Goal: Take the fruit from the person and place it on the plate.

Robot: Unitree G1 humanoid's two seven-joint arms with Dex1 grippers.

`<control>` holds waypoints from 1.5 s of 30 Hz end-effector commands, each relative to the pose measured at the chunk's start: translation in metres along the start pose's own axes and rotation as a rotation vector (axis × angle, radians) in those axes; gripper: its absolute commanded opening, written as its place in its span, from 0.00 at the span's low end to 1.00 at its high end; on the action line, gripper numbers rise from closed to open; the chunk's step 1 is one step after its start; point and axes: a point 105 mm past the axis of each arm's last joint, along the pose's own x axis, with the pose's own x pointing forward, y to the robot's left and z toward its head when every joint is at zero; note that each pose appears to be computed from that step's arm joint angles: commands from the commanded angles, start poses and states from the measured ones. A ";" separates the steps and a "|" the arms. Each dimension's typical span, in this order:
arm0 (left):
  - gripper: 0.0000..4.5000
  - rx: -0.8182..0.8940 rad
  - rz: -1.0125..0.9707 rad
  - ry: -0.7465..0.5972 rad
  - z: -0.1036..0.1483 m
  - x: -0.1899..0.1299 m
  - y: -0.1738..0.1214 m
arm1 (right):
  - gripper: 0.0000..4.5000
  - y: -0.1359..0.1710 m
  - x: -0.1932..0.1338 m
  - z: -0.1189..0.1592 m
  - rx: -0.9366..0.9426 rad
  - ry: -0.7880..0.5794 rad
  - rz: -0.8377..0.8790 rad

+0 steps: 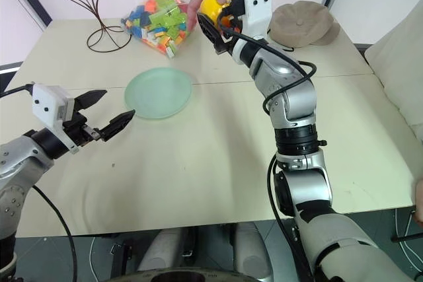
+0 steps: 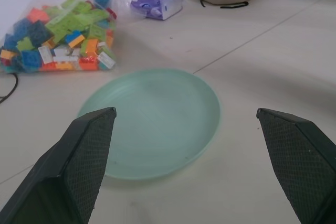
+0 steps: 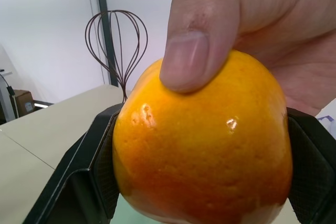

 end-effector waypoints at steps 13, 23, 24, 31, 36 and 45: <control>1.00 0.082 0.129 0.020 0.008 -0.021 0.024 | 0.73 0.069 0.017 -0.029 0.076 0.023 0.224; 1.00 0.081 0.126 0.032 0.011 -0.025 0.019 | 0.73 0.144 0.029 -0.110 0.190 0.160 0.389; 1.00 0.081 0.125 0.032 0.011 -0.025 0.018 | 0.73 0.146 0.030 -0.114 0.192 0.165 0.391; 1.00 0.081 0.119 0.031 0.013 -0.024 0.015 | 0.73 0.137 0.037 -0.137 0.162 0.179 0.330; 1.00 0.081 0.109 0.031 0.013 -0.021 0.013 | 0.73 0.132 0.042 -0.140 0.146 0.177 0.308; 1.00 0.078 0.100 0.026 0.013 -0.018 0.012 | 0.99 0.131 0.045 -0.140 0.139 0.169 0.304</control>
